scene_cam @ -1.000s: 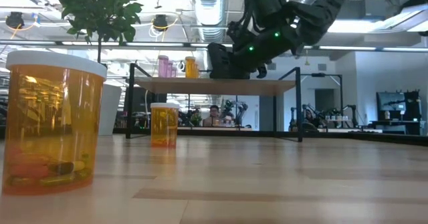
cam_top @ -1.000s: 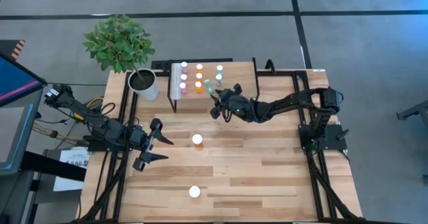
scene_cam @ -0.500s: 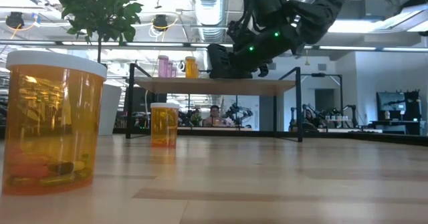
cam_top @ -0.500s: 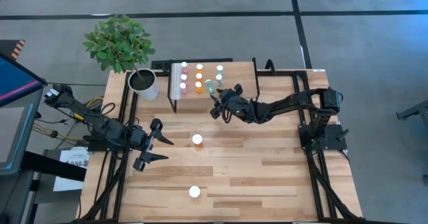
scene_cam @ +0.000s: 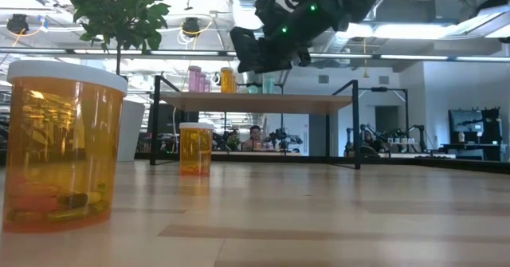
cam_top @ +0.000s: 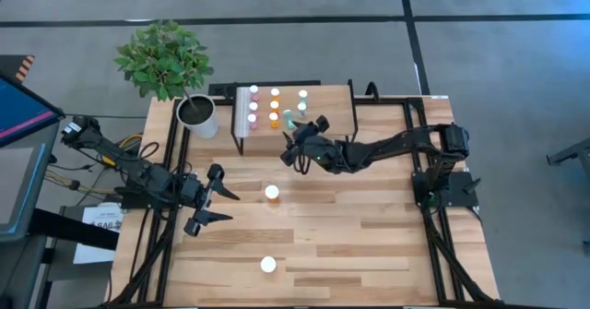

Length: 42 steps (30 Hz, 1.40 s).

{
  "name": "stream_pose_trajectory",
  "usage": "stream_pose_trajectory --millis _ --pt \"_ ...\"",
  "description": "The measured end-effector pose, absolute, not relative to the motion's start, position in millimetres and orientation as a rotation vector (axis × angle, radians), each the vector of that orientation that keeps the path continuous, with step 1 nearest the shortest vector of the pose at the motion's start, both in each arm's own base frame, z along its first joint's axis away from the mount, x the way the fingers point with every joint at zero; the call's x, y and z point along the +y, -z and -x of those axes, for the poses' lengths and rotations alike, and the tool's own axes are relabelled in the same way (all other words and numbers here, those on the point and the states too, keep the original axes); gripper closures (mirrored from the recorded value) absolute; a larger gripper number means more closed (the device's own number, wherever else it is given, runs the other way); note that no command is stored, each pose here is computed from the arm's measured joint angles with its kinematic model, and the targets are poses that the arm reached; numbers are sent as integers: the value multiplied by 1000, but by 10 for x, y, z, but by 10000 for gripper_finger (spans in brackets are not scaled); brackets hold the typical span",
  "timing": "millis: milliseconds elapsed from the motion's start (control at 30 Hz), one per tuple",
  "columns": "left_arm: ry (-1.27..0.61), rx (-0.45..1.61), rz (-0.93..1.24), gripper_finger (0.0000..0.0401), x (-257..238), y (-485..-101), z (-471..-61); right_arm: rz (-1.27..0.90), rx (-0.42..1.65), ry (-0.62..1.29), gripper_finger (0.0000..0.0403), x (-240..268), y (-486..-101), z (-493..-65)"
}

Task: Pick and place medicine bottles onto shelf by color
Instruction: Put the blue pill bottle on the shelf aligned with the other blue pill bottles

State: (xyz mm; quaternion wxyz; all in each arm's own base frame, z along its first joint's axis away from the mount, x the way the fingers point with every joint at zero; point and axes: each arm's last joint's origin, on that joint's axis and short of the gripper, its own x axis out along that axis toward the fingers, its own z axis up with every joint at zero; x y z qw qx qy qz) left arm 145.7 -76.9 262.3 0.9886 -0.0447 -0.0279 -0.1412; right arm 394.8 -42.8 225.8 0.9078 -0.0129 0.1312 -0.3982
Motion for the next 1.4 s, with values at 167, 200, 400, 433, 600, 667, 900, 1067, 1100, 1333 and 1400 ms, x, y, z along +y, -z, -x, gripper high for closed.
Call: stream_pose_trajectory --millis 167,200,400,433,600,667,900,1067,1100,1333,1400 --pt "284 -56 90 175 -770 -2623 -1457 -32 301 859 168 -522 -2304 -3959" --pt "284 -56 90 175 -770 -2623 -1457 -40 307 870 168 -551 -2295 -3951" --pt "284 -56 91 175 -770 -2623 -1457 -83 338 876 168 -676 -2253 -3920" --pt "284 -56 91 175 -770 -2624 -1457 -87 339 870 168 -686 -2254 -3920" --pt "284 -56 91 175 -769 -2624 -1457 -94 329 860 168 -688 -2262 -3926" --pt "284 -56 91 175 -770 -2623 -1457 -99 332 846 168 -692 -2260 -3928" --pt "284 -57 91 175 -770 -2624 -1457 -107 346 828 168 -740 -2200 -3952" --pt "284 -57 91 175 -770 -2624 -1457 -110 359 837 168 -771 -2168 -3947" --pt "284 -57 91 175 -769 -2625 -1457 -119 358 842 168 -781 -2168 -3944" --pt "284 -57 91 175 -769 -2625 -1457 -121 372 845 177 -788 -2150 -3937" --pt "284 -57 91 175 -769 -2625 -1457 -122 372 844 191 -787 -2150 -3937"
